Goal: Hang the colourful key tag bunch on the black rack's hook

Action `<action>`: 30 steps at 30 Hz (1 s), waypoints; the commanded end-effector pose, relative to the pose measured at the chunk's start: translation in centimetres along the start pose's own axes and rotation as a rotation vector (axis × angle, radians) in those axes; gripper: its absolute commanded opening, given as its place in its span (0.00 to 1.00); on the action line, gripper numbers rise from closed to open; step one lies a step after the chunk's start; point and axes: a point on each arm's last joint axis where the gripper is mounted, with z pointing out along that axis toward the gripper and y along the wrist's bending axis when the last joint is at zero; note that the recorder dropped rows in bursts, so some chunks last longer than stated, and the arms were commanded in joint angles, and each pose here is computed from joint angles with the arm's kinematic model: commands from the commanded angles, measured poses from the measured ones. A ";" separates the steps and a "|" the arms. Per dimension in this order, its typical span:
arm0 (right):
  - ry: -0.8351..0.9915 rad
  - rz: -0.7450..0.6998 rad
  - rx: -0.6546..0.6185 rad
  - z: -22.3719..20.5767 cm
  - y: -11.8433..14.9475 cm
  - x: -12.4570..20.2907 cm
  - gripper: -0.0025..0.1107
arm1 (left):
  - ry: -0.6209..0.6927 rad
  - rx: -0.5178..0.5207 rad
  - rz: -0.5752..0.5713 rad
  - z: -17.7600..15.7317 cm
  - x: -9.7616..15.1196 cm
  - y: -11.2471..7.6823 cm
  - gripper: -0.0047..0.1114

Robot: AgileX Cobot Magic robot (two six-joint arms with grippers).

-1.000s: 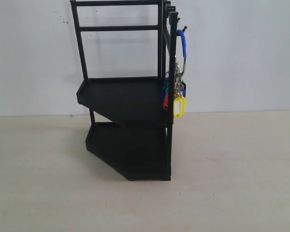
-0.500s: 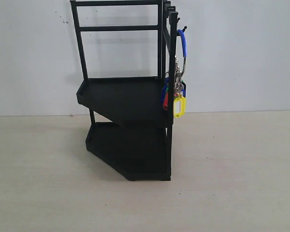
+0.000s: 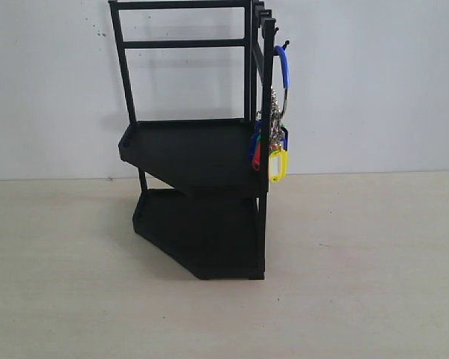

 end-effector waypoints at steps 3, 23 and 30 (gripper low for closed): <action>0.087 0.052 0.098 0.0 -1.0 1.4 0.02 | -0.019 -0.002 -0.020 0.0 -0.2 0.0 0.08; 0.221 0.067 0.233 0.1 -2.6 4.6 0.02 | -0.019 -0.002 -0.020 0.0 -0.2 0.0 0.08; 0.225 0.070 0.245 0.0 -2.7 4.6 0.02 | -0.019 -0.002 -0.020 0.0 -0.2 0.0 0.08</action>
